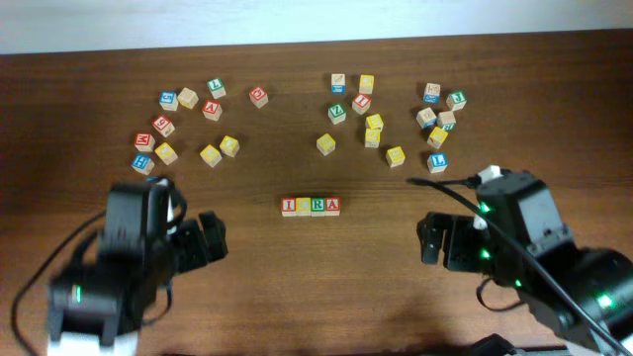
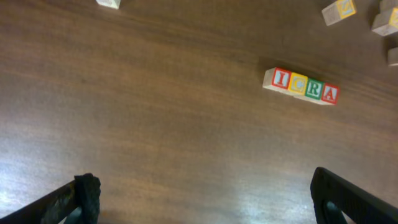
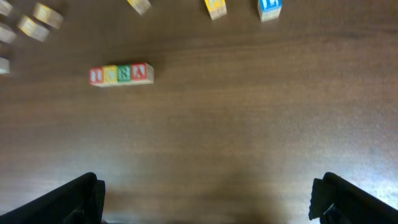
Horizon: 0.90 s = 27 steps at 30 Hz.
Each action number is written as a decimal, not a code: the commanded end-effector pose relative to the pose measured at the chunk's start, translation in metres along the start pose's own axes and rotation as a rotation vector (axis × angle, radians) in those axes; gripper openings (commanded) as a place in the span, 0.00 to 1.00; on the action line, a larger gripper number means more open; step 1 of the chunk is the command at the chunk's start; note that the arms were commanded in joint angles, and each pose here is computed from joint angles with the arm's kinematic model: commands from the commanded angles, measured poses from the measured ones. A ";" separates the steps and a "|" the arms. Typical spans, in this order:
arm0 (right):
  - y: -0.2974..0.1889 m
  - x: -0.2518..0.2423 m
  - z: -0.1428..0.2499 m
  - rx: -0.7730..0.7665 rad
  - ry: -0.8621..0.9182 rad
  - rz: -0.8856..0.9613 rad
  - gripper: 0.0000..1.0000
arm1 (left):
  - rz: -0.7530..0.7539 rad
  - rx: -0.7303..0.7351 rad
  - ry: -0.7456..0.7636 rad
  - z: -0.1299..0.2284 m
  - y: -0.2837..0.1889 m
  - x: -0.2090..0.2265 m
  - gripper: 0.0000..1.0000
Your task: Spell out ICRA
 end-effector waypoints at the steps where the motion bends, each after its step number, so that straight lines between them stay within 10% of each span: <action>1: 0.000 0.000 0.001 -0.004 0.006 -0.003 0.98 | 0.030 -0.085 -0.041 0.014 -0.002 0.013 0.99; 27: 0.042 -0.003 0.012 0.224 -0.005 0.086 0.98 | 0.048 -0.110 -0.042 0.019 -0.011 0.017 0.99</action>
Point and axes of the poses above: each gripper's point midway between its finger pads, its own y axis out along the fingers, its own x axis along the line the jaws close on, z = x × y, the point moved 1 cm from there along -y, back along the fingers, and after that the axes turned 9 degrees about -y, right-handed, at the moved point
